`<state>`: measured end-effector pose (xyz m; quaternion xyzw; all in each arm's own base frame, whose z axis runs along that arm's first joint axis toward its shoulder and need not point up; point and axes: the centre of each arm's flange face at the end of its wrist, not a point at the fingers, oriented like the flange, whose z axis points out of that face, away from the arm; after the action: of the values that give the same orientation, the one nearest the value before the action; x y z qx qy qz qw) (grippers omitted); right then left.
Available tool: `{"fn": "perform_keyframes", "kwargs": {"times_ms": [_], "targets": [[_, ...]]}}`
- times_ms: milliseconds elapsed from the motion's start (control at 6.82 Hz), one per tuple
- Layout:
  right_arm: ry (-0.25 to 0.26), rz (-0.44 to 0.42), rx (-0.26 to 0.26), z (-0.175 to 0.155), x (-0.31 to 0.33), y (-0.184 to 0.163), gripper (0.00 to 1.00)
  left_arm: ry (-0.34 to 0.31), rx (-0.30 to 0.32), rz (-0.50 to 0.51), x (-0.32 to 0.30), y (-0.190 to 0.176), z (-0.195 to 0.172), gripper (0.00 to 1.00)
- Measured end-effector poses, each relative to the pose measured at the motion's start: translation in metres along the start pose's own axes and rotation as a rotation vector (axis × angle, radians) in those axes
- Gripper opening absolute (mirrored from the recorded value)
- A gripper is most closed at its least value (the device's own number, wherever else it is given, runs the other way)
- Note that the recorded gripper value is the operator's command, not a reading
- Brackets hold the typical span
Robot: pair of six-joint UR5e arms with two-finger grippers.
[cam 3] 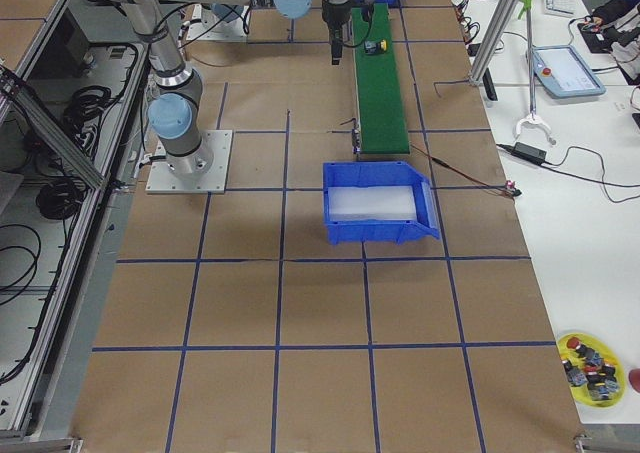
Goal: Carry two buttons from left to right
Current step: 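Lower the left gripper into the bin and grasp the red-capped button, then carry the red button onto the belt while the right gripper moves over the yellow button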
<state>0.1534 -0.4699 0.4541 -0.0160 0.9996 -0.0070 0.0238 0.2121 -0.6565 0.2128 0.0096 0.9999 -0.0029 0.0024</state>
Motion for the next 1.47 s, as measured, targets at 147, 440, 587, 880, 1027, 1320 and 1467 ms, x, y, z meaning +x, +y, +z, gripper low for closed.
{"fn": "perform_keyframes", "kwargs": {"times_ms": [147,440,587,880,1027,1320,1467], "targets": [[0.0,-0.001,0.01,0.0,0.0,-0.002,1.0,-0.001,0.001,-0.002,0.0,0.0,-0.001,0.08],[-0.001,-0.002,0.02,0.0,0.0,-0.004,1.0,-0.009,0.018,-0.005,-0.002,-0.004,-0.011,0.08],[-0.002,-0.002,0.021,0.0,0.0,-0.004,1.0,-0.016,0.03,-0.005,-0.003,-0.005,-0.022,0.08],[-0.002,-0.002,0.022,-0.001,0.0,-0.004,1.0,-0.028,0.045,-0.008,-0.002,0.003,-0.065,0.08],[-0.002,-0.002,0.023,-0.001,0.0,-0.004,1.0,-0.028,0.039,-0.01,0.002,0.015,-0.1,0.08],[-0.003,-0.002,0.029,0.001,0.0,-0.006,1.0,-0.025,0.027,-0.019,0.014,0.037,-0.162,0.09],[-0.004,-0.003,0.034,0.003,0.0,-0.009,1.0,-0.024,0.024,-0.032,0.018,0.039,-0.171,0.09]]}}
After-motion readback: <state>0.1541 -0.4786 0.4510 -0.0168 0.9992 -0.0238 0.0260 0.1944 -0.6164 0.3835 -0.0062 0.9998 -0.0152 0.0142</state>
